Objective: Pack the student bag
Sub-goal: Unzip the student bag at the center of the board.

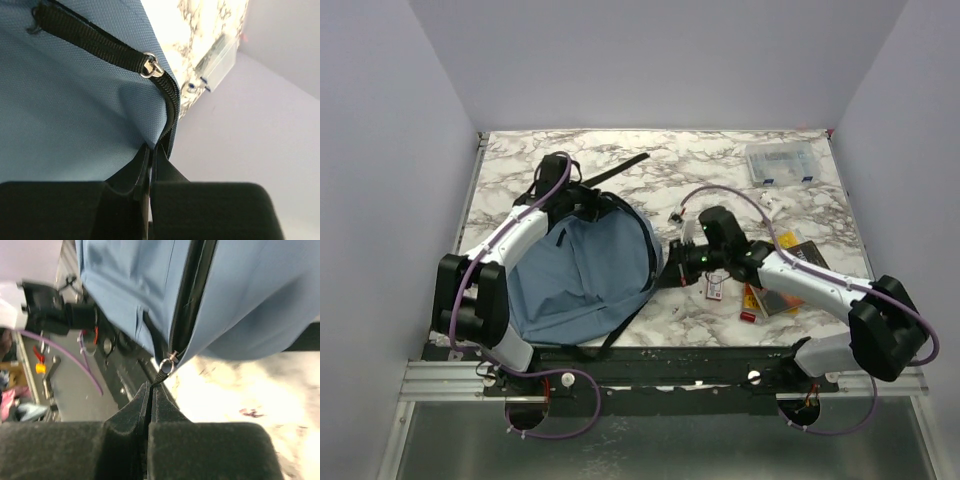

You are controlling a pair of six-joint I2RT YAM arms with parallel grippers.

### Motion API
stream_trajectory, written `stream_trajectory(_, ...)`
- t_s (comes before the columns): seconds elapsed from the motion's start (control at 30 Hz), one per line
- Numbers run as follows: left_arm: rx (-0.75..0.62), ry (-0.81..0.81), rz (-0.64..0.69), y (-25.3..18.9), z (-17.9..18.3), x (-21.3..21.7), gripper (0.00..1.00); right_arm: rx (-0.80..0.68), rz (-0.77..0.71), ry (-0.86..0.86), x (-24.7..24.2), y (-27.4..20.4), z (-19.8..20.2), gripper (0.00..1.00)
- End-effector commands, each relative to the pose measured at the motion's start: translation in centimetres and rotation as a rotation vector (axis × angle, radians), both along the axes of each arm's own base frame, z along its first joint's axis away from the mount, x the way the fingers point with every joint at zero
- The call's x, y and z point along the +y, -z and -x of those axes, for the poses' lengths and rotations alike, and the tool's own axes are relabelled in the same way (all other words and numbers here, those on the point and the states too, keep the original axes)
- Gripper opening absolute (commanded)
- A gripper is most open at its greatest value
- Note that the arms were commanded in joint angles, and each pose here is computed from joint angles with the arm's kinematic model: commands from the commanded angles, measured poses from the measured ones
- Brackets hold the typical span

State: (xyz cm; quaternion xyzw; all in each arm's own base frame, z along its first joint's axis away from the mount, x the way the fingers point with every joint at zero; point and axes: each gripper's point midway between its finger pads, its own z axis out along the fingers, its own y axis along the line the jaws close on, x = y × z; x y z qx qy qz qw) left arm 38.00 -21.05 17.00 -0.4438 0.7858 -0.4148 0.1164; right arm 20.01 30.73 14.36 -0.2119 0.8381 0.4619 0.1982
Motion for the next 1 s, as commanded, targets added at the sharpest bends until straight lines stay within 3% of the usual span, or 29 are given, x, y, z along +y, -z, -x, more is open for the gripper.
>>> stream_trajectory(0.0, -0.152, -0.086, -0.004, -3.8, -2.8, 2.4, 0.0, 0.135, -0.015, -0.073, 1.5, 2.5, 5.0, 0.01)
stream_trajectory(0.3, -0.274, 0.101, -0.048, -4.7, -0.8, 1.8, 0.0, 0.034, -0.1, -0.031, 3.1, -0.4, 2.6, 0.01)
stream_trajectory(0.47, -0.391, 0.178, 0.071, -6.6, 0.3, 1.4, 0.0, 0.05, -0.17, -0.094, 4.6, -0.1, 3.7, 0.01)
stream_trajectory(0.8, -0.536, -0.021, 0.254, -12.4, -0.8, 4.6, 0.0, -0.068, 0.125, -0.425, 6.6, 6.6, 12.1, 0.01)
stream_trajectory(0.87, -0.527, -0.022, 0.3, -12.9, -0.8, 4.7, 0.0, -0.102, 0.189, -0.441, 6.7, 7.0, 11.8, 0.01)
stream_trajectory(0.97, -0.536, -0.041, 0.337, -13.5, -0.3, 4.8, 0.0, -0.175, 0.152, -0.365, 8.5, 5.2, 9.7, 0.01)
